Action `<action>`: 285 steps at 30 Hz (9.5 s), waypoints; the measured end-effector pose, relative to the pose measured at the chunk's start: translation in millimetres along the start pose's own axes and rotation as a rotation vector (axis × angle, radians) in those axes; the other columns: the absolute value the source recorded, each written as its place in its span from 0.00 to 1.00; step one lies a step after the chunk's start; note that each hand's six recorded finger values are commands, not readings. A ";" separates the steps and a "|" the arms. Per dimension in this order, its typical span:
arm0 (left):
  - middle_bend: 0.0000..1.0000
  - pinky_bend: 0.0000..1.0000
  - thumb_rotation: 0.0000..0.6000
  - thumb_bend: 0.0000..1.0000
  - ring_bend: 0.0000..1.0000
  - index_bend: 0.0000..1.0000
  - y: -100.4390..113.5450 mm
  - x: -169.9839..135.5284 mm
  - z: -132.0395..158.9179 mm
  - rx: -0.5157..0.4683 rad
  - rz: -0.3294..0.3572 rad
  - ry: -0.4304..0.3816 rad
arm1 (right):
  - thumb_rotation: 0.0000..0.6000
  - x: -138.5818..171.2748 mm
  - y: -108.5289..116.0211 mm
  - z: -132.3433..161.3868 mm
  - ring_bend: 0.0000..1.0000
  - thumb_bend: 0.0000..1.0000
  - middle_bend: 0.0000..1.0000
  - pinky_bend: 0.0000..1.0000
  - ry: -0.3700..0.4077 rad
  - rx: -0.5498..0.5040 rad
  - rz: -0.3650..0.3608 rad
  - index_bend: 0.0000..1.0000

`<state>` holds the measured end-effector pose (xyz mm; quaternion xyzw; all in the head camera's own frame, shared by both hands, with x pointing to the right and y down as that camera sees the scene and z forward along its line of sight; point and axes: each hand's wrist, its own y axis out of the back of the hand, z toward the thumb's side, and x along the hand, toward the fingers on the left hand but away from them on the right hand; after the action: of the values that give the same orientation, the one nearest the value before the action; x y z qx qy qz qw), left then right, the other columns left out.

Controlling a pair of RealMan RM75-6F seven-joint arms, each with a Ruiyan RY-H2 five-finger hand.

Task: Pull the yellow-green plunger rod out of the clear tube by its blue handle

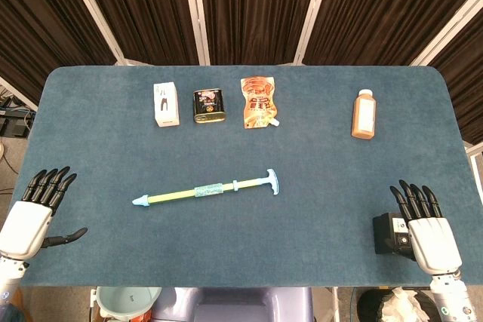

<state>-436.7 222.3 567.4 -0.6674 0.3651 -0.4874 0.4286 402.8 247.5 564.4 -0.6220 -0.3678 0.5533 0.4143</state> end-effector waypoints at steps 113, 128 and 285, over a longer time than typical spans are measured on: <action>0.47 0.10 1.00 0.46 0.32 0.72 -133.1 86.4 118.4 0.091 0.088 -0.267 | 1.00 -53.2 -31.1 166.7 0.00 0.07 0.00 0.00 0.295 0.015 -0.005 0.12; 0.62 0.16 1.00 0.46 0.45 0.74 -103.2 51.3 133.6 -0.100 0.230 -0.394 | 1.00 -81.1 -45.7 216.1 0.00 0.08 0.00 0.00 0.365 -0.006 0.034 0.12; 0.65 0.17 1.00 0.46 0.49 0.74 -42.2 -37.5 55.8 -0.451 0.335 -0.491 | 1.00 -324.0 34.1 142.6 0.01 0.42 0.09 0.00 -0.147 0.208 -0.190 0.68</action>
<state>-389.7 283.7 585.1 -0.7729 0.4541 -0.1433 0.4193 223.1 -47.0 650.8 -0.4960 -0.3951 0.5907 0.4990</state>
